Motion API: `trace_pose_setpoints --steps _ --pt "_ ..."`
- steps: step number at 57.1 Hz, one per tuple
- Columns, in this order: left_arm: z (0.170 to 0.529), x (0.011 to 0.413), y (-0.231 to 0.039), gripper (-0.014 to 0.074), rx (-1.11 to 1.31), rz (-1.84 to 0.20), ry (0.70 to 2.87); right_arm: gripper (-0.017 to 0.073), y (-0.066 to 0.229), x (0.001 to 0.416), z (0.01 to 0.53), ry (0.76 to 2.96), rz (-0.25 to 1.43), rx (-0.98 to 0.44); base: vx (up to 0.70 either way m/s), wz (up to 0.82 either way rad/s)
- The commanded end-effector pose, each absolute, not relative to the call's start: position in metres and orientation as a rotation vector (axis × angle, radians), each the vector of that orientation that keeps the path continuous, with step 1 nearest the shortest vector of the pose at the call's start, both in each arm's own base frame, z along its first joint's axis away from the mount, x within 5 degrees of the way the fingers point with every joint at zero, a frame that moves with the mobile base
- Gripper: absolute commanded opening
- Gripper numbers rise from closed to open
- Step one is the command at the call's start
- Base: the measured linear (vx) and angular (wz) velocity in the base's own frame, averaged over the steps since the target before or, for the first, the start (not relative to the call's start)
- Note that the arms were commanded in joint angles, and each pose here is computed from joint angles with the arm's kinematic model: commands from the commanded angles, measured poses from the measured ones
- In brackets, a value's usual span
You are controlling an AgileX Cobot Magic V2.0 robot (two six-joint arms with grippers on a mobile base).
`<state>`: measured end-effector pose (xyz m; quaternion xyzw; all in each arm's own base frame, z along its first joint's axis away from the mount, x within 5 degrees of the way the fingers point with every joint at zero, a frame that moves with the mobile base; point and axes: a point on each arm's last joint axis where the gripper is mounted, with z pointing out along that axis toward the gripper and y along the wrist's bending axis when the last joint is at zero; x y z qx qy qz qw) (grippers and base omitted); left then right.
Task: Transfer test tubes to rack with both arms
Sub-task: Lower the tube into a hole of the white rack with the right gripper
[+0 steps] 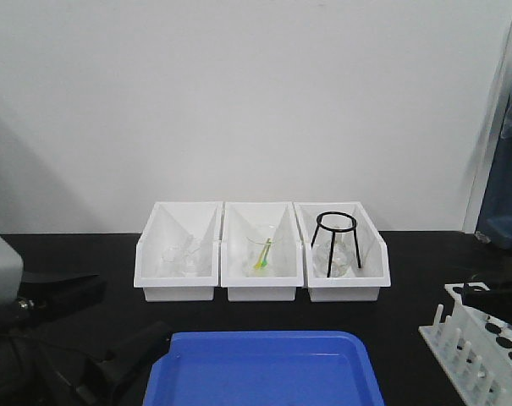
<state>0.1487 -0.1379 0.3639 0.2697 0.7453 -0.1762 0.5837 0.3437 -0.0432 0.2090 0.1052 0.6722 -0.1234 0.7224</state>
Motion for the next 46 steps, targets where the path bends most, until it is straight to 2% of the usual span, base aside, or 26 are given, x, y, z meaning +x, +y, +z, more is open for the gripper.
trace_pose_setpoints --steps 1,22,46 --pt "0.381 0.144 -0.139 0.059 0.634 -0.456 1.646 -0.0004 -0.046 0.346 0.239 1.315 -0.292 0.221 0.0 0.0" --pt "0.381 0.145 -0.14 0.0589 0.636 -0.454 1.65 -0.0004 -0.044 0.364 0.241 1.314 -0.25 0.209 0.0 0.0" --pt "0.381 0.145 -0.139 0.0589 0.65 -0.434 1.638 -0.0004 -0.044 0.374 0.207 1.411 -0.235 0.221 0.0 0.0"
